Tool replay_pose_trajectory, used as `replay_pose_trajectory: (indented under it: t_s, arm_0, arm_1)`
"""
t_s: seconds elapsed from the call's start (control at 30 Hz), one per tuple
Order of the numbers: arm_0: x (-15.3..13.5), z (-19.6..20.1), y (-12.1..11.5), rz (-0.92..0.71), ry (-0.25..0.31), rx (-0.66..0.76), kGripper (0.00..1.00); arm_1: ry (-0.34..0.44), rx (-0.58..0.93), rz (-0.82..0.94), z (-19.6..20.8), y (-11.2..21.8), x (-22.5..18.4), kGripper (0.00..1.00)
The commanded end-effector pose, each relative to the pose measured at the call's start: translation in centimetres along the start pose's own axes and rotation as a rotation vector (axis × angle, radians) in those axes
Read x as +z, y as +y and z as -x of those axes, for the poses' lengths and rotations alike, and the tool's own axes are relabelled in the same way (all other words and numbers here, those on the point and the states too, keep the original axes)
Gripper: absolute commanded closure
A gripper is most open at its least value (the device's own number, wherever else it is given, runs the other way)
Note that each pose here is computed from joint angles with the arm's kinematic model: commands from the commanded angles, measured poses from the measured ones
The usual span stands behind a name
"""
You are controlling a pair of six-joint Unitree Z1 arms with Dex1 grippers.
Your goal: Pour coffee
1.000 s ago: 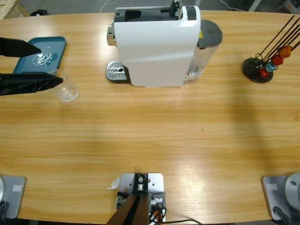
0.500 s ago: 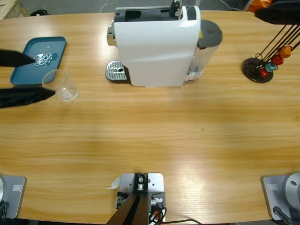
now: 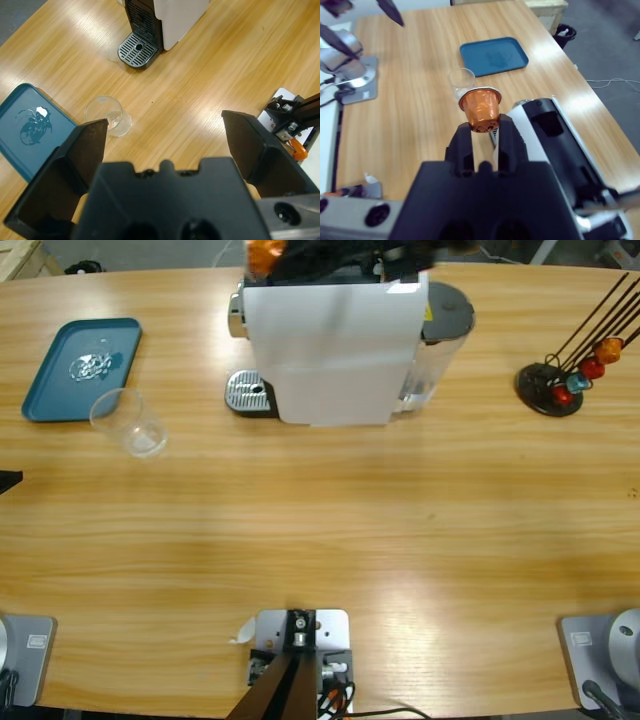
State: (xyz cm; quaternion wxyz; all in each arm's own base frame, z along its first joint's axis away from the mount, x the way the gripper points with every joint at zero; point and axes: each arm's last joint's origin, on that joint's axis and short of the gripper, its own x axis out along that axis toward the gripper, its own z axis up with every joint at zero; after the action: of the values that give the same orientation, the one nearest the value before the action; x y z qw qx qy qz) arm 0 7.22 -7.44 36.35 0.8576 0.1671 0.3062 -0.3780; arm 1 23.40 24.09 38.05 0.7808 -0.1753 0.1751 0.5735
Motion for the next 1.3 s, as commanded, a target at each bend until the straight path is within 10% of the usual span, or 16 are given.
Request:
replay_pose_trajectory:
  t_s: [0.03,1.3]
  arm_0:
    - [-1.0,-0.5,0.1,-0.012,0.046,0.028,0.0]
    - [-2.2,-1.7,0.0,-0.009,0.054,0.028,0.0]
  arm_1:
    - [0.076,0.029,-0.022,-5.0,-3.1,-1.8,1.0]
    - [0.181,-0.061,-0.076,-7.1,-6.8,-4.5,0.998]
